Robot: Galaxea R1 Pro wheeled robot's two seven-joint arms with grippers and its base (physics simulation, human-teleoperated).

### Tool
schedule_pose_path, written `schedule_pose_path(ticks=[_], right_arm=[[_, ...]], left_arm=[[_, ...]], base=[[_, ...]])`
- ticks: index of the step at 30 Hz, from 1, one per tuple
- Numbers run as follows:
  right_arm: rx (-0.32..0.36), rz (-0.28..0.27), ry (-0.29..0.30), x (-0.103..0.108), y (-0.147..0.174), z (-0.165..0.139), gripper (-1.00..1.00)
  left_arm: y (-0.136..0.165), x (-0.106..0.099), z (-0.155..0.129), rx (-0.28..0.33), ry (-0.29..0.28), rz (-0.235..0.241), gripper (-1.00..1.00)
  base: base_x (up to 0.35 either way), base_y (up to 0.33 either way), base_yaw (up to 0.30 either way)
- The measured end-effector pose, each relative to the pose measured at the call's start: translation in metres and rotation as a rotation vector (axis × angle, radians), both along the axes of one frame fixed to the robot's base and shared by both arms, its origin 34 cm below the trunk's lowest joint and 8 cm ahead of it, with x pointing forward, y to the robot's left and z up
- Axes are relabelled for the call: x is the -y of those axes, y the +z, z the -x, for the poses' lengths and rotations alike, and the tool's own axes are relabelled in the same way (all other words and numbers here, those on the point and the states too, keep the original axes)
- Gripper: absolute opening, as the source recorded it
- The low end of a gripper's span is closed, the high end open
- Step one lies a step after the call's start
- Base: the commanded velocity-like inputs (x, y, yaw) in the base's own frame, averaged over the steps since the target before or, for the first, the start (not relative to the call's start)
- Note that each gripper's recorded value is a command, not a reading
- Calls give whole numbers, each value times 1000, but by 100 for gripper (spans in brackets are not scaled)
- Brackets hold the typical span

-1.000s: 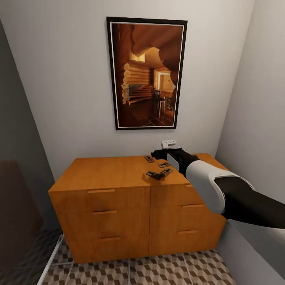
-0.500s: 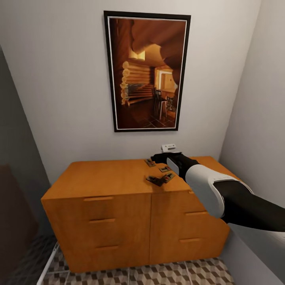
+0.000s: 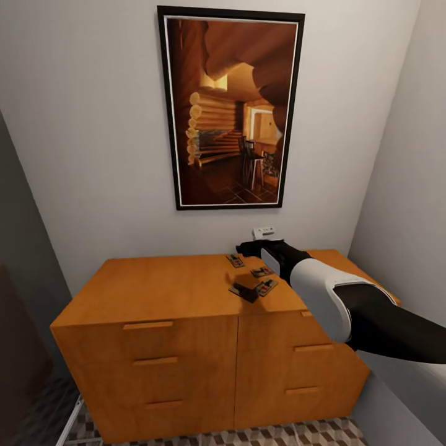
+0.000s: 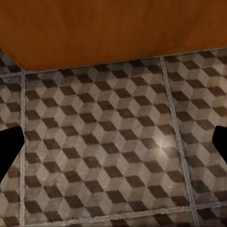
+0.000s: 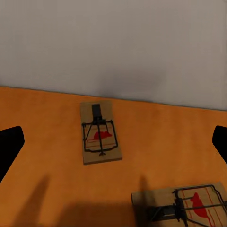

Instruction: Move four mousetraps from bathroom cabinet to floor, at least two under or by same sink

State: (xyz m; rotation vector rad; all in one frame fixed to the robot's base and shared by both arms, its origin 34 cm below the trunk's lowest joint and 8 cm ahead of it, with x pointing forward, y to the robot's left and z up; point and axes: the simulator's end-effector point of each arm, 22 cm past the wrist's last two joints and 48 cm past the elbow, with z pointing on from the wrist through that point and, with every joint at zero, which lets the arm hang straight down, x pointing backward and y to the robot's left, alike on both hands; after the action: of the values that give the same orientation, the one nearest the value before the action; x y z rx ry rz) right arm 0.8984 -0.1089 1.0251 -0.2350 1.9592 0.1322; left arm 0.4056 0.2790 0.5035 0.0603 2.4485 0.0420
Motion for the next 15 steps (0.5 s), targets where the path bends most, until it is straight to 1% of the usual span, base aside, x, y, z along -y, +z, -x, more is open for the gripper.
schedule_pose_path(ticks=[10,15], right_arm=[[-28,0,0,0,-21,6,100],[-35,0,0,0,-26,7,100]], left_arm=[[0,0,1,-2,-1,0,100],[-4,0,7,-19,-2,-2,100]], base=[[7,0,0],[0,0,0]])
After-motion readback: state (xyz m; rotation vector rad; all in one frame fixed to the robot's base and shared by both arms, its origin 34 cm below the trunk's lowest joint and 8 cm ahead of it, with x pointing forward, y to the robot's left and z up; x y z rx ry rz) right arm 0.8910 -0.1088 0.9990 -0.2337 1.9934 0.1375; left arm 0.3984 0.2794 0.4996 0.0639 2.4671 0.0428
